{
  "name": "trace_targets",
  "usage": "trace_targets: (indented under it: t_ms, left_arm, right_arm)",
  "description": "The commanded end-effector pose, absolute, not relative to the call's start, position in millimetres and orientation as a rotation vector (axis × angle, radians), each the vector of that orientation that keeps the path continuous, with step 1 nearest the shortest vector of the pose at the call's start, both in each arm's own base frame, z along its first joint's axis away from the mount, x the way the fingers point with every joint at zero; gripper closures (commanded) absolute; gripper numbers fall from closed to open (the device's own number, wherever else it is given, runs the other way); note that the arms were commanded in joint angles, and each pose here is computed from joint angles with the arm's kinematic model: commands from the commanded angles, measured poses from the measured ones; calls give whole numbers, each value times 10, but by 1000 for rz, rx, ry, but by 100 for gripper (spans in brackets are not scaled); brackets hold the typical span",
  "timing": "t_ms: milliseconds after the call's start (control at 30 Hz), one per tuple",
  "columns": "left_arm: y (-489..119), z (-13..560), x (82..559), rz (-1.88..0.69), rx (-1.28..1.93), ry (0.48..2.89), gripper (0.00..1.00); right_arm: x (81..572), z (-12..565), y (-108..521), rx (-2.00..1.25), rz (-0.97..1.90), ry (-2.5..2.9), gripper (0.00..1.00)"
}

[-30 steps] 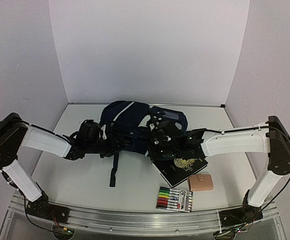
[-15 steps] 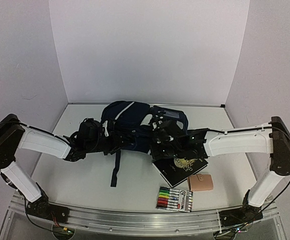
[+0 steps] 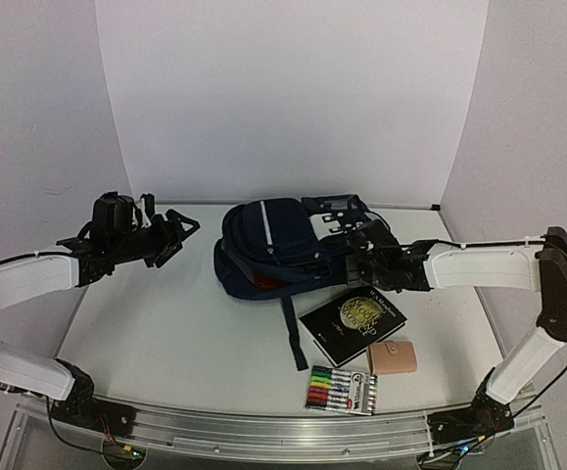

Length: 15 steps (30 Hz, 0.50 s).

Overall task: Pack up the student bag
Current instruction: Adjust the student bag at the center of the board.

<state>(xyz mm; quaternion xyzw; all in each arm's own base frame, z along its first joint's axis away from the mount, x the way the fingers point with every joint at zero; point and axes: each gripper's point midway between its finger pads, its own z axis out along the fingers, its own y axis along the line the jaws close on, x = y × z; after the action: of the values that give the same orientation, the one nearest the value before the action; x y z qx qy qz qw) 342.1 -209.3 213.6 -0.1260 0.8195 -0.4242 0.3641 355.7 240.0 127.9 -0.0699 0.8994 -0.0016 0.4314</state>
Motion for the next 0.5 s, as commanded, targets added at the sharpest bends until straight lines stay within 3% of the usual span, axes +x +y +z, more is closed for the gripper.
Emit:
trace_targets:
  t_ms: [0,200,300,467]
  left_arm:
    - [-1951,2058,3275,-1084,-331,2188,18]
    - [-1827,1877,3250,-1132,-405,2194,14]
    - [-1792,1782,3244,-1141,-431,2217,12]
    - [-1803,1783,3217,-1170,-424,2225,6]
  right_arm:
    - [3737,1983,2152,29,44,2070,66]
    - [3374,2547,2766,-118,208,1993,12]
    - [3246,2596,3211,-216,195,1974,2]
    - [3348,2429,3976,-361,110,1956,2]
